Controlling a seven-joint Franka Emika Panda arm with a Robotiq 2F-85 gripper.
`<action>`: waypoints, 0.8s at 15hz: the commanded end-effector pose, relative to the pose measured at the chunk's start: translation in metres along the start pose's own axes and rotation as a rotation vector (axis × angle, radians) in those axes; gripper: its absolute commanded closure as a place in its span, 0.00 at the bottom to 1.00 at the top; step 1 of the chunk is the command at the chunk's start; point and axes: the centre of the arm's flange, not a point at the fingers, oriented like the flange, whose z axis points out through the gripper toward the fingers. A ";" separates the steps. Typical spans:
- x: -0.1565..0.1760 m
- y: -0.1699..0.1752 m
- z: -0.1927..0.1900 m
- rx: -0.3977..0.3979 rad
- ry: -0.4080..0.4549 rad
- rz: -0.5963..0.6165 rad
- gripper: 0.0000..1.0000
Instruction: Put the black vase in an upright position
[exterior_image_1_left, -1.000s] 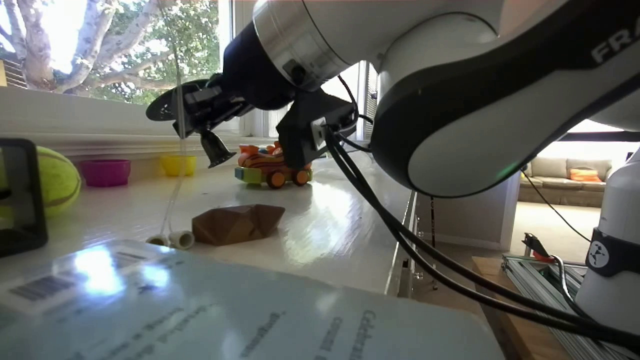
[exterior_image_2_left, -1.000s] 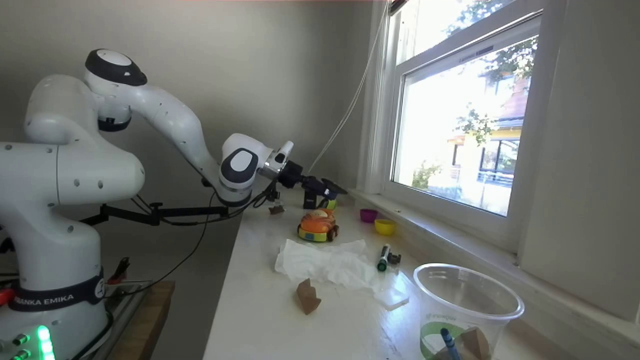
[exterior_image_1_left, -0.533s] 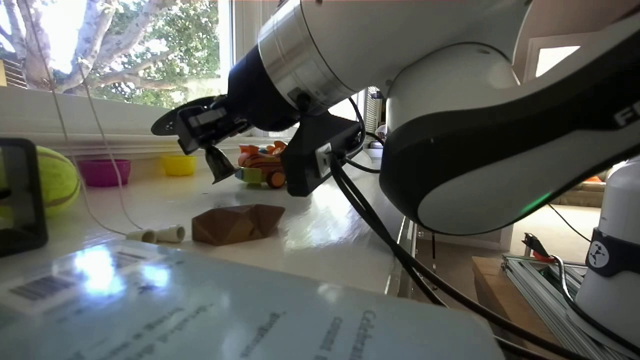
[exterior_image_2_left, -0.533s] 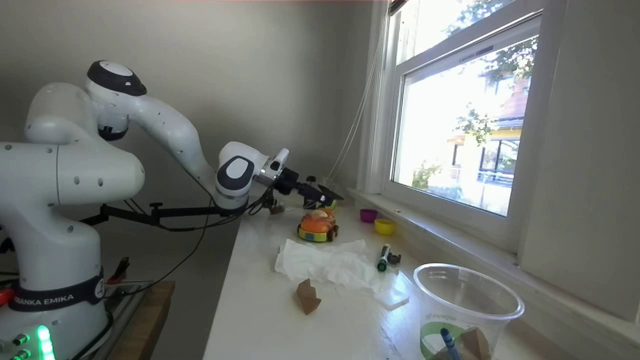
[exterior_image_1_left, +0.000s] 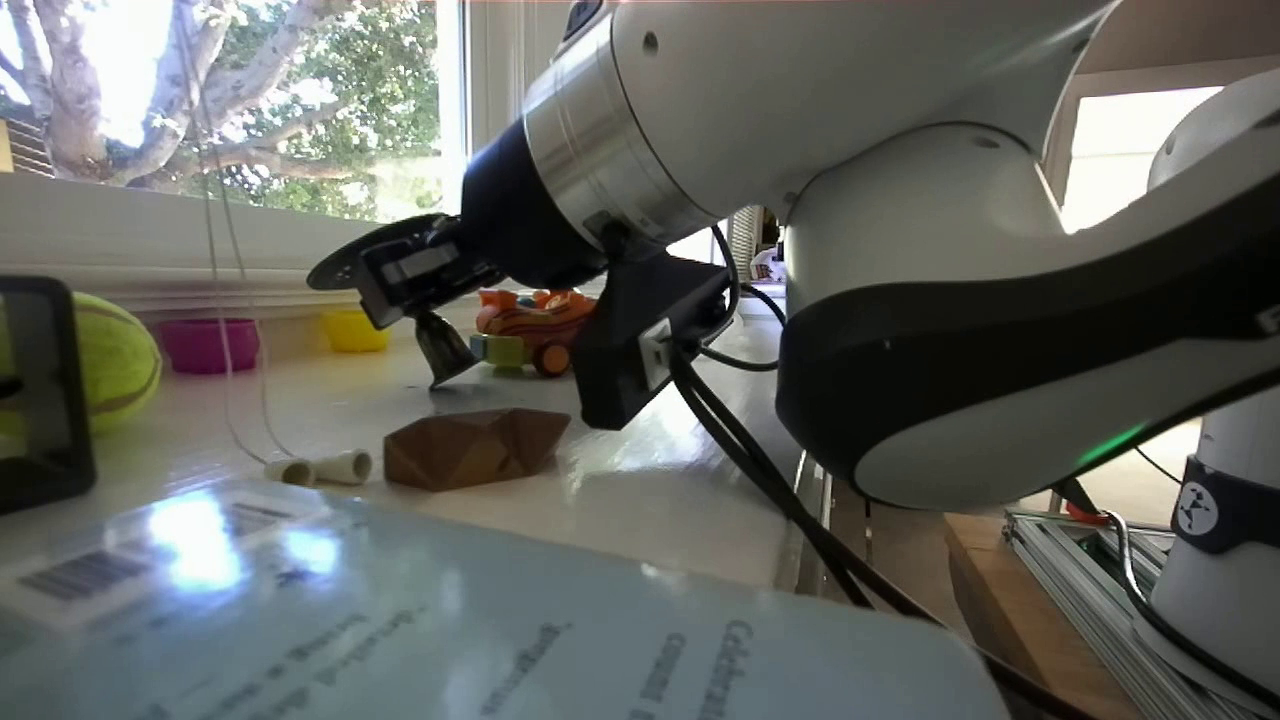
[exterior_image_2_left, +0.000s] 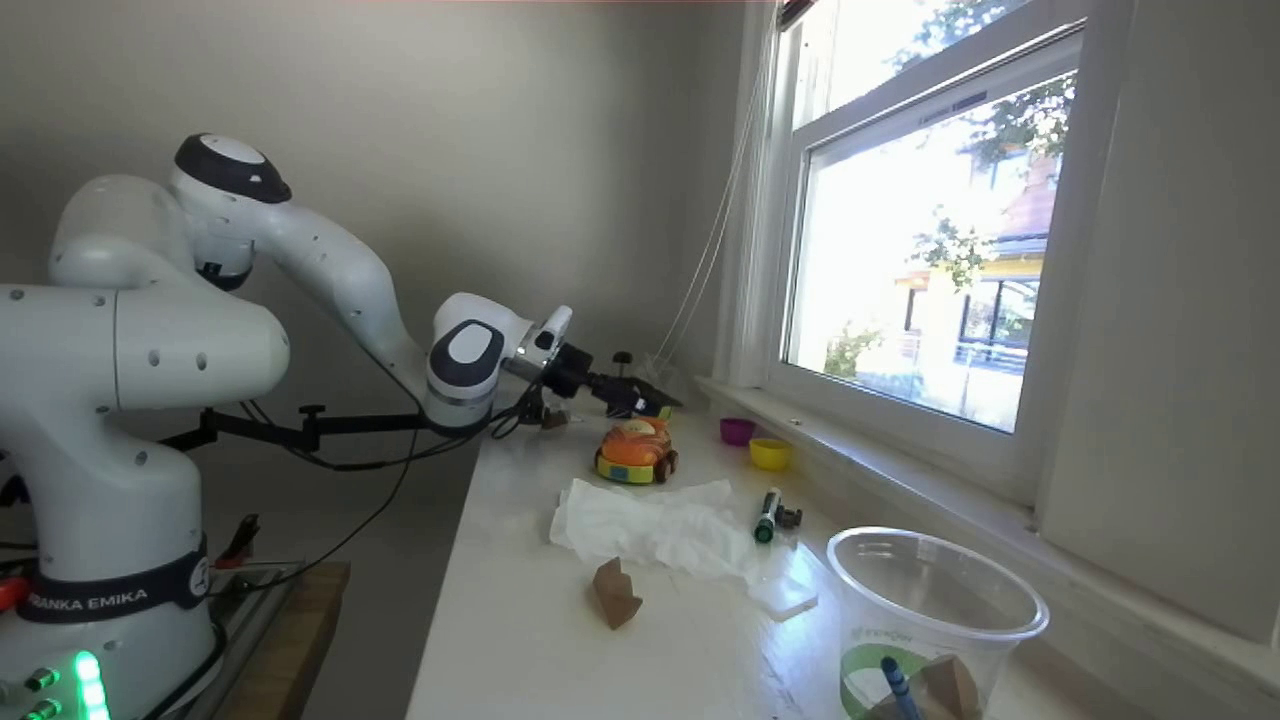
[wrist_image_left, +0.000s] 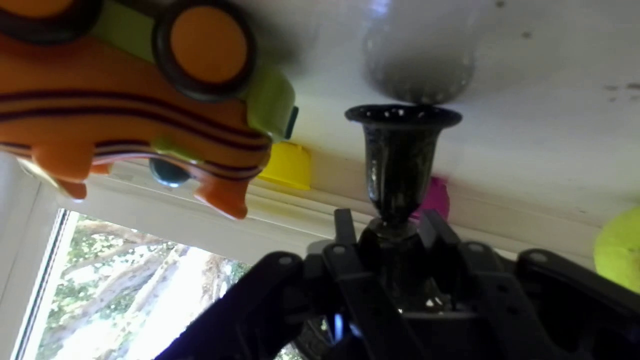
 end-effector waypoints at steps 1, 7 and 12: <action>-0.006 -0.004 -0.009 -0.033 0.041 0.013 0.88; -0.009 -0.007 -0.013 -0.061 0.065 0.018 0.88; -0.010 -0.005 -0.010 -0.095 0.077 0.040 0.88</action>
